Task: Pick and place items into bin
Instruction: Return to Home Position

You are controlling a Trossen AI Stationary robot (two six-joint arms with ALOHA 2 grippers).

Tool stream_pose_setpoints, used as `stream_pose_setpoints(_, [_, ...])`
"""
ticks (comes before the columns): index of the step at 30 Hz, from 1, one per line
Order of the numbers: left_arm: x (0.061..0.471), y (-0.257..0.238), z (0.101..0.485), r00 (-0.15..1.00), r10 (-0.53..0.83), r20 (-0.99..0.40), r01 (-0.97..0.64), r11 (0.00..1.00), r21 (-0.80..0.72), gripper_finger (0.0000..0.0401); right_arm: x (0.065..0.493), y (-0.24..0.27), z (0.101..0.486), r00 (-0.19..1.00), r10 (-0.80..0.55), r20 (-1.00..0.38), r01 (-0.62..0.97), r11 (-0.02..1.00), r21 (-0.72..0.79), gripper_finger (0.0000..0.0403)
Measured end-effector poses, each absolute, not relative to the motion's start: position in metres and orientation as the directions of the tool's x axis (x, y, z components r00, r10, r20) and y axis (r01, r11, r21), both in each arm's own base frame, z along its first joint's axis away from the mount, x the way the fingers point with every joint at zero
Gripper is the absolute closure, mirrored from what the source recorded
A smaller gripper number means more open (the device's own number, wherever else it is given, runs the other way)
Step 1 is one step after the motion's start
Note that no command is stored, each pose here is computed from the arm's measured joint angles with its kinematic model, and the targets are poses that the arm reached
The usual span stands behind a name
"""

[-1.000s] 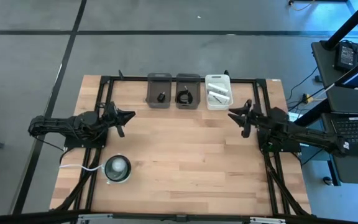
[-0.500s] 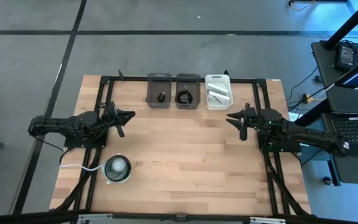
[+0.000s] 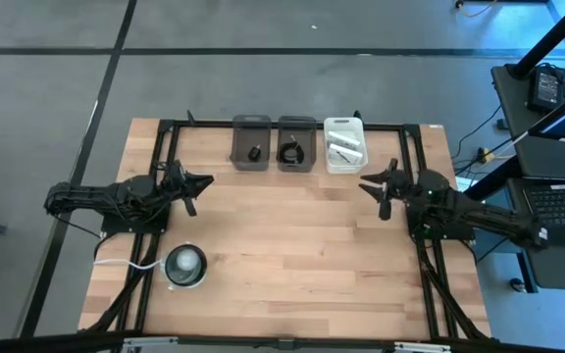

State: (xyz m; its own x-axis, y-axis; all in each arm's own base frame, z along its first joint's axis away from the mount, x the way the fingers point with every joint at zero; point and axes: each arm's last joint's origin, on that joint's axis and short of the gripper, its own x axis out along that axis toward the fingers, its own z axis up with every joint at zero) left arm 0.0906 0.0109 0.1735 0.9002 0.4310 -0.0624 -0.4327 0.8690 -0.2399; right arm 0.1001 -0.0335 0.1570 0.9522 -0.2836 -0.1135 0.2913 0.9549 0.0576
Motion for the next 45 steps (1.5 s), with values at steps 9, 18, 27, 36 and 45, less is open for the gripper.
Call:
stream_pose_setpoints(9, [0.091, 0.011, 0.173, 0.9, 0.431, -0.063, -0.433, 0.869, -0.24, 0.0362, 0.088, -0.04, 0.17, 0.923, -0.383, 0.036, 0.381, 0.923, 0.053, 0.0272])
stream_pose_setpoints(18, [0.091, 0.011, 0.173, 0.9, 0.431, -0.063, -0.433, 0.869, -0.24, 0.0365, 0.086, -0.044, 0.169, 0.905, -0.424, 0.026, 0.422, 0.905, 0.046, 0.0272])
stream_pose_setpoints(27, [0.091, 0.011, 0.173, 0.9, 0.431, -0.063, -0.433, 0.869, -0.24, 0.0363, 0.086, -0.044, 0.169, 0.905, -0.424, 0.027, 0.422, 0.905, 0.044, 0.0272])
stream_pose_setpoints(36, [0.091, 0.011, 0.173, 0.9, 0.431, -0.063, -0.433, 0.869, -0.24, 0.0363, 0.086, -0.044, 0.169, 0.906, -0.423, 0.028, 0.422, 0.906, 0.043, 0.0272])
stream_pose_setpoints(45, [0.091, 0.011, 0.173, 0.9, 0.431, -0.063, -0.433, 0.869, -0.24, 0.0364, 0.086, -0.044, 0.169, 0.906, -0.423, 0.028, 0.422, 0.906, 0.043, 0.0272])
